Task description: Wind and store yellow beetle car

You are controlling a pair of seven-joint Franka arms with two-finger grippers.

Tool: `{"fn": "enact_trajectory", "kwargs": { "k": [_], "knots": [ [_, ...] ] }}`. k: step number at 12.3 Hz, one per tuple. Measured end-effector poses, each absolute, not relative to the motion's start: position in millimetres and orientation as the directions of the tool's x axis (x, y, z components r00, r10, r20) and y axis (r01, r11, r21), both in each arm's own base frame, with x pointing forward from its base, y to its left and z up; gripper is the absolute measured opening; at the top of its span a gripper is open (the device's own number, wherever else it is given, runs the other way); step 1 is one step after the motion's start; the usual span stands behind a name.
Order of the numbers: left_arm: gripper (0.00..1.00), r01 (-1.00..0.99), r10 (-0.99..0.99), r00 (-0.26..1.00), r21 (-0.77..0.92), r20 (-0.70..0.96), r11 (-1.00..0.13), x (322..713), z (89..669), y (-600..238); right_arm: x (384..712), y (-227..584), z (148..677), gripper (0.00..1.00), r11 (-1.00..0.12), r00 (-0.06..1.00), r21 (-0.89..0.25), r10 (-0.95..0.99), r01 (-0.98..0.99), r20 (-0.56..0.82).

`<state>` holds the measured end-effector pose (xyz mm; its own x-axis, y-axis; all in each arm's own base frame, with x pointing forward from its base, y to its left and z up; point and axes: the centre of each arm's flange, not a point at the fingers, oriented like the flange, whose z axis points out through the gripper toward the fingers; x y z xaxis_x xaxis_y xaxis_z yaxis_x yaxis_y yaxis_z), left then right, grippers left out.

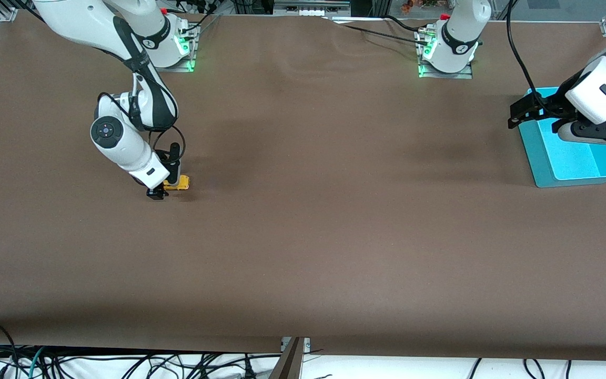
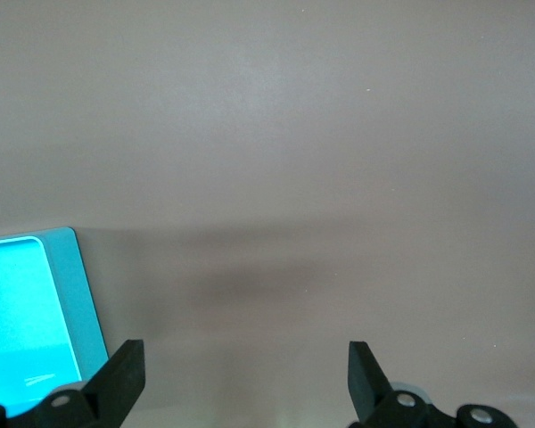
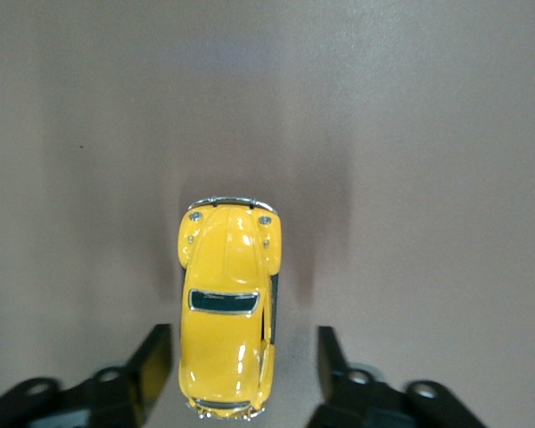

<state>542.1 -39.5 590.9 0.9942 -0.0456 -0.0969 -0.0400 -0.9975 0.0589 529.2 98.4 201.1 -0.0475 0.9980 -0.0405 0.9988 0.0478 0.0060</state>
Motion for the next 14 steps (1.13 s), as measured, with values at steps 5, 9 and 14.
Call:
{"fn": "enact_trajectory", "kwargs": {
  "k": [5, 9, 14],
  "knots": [
    [1.00, -0.040, -0.045, 0.994, 0.059, -0.097, -0.997, 542.1, 590.9, -39.3, 528.8, 98.4, 201.9, 0.41, 0.048, -0.048, 0.005, 0.998, 0.999, -0.040],
    [1.00, -0.040, -0.046, 0.994, 0.059, -0.097, -0.997, 542.1, 590.9, -39.6, 529.9, 89.0, 201.7, 0.41, 0.043, -0.043, 0.002, 0.998, 0.999, -0.043],
    [1.00, -0.041, -0.047, 0.994, 0.059, -0.097, -0.997, 542.1, 590.8, -40.2, 537.3, -6.2, 201.7, 0.41, 0.025, -0.025, -0.004, 0.999, 1.000, -0.047]
  ]
}}
